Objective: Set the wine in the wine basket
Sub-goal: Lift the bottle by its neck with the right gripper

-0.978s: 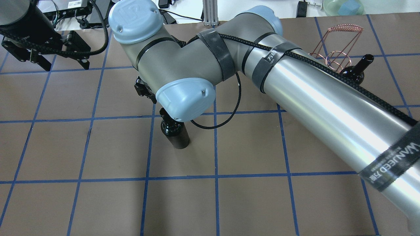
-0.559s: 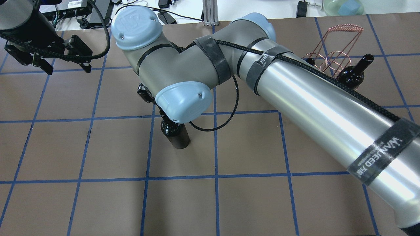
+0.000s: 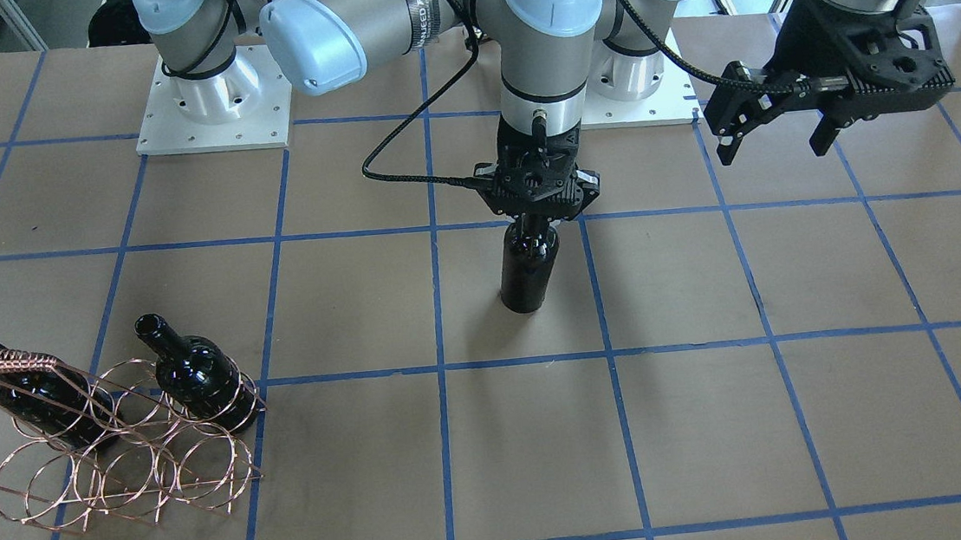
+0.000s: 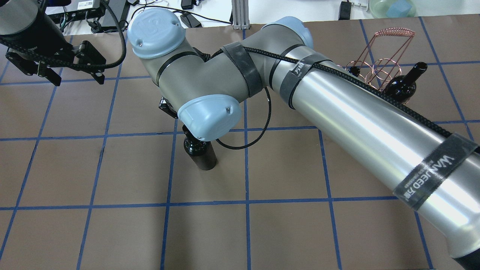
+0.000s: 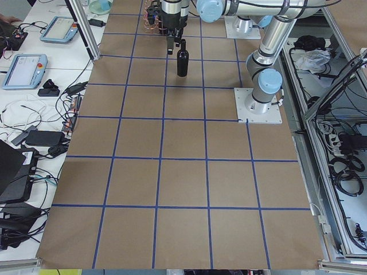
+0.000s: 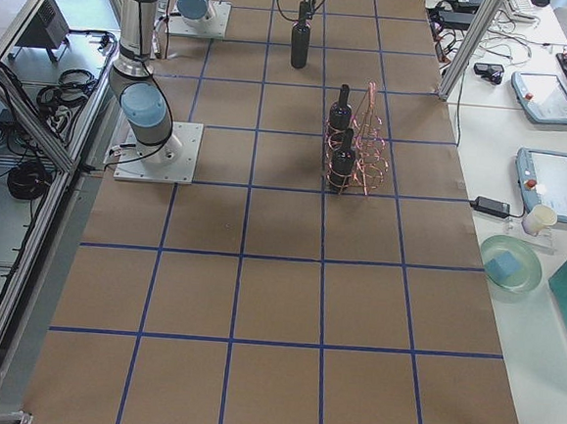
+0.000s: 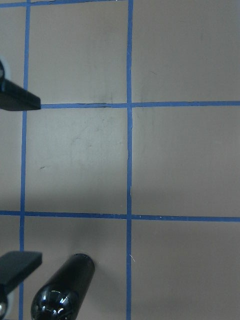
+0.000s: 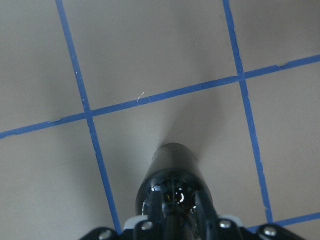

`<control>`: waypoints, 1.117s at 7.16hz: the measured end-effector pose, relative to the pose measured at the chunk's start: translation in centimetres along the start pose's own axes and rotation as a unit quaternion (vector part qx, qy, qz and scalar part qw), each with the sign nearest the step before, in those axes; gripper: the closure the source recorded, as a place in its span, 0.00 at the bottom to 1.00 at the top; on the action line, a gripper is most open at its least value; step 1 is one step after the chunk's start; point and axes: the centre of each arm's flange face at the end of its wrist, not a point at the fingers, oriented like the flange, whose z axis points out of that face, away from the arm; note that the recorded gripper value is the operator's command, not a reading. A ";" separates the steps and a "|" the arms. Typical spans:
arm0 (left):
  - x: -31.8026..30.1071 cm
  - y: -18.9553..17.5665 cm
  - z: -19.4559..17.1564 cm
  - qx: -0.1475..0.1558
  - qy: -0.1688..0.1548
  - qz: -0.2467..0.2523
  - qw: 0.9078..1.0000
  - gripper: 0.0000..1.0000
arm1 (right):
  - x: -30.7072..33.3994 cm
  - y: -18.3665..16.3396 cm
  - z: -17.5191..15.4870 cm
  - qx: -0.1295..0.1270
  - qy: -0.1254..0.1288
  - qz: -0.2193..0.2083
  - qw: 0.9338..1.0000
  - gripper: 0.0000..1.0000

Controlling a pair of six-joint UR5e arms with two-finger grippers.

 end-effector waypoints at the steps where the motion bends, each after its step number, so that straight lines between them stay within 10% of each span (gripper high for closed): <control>1: 0.0 0.0 0.0 0.000 0.000 0.001 1.000 0.00 | 0.0 0.0 0.0 -0.001 -0.001 -0.002 1.000 0.62; 3: -0.1 0.0 0.2 -0.001 0.000 0.012 1.000 0.00 | 0.0 -0.1 -0.2 0.003 -0.004 -0.010 1.000 0.25; 8: -0.2 0.1 0.2 0.000 0.000 0.017 1.000 0.00 | -0.1 0.9 -0.1 -0.019 -0.003 -0.009 1.000 0.25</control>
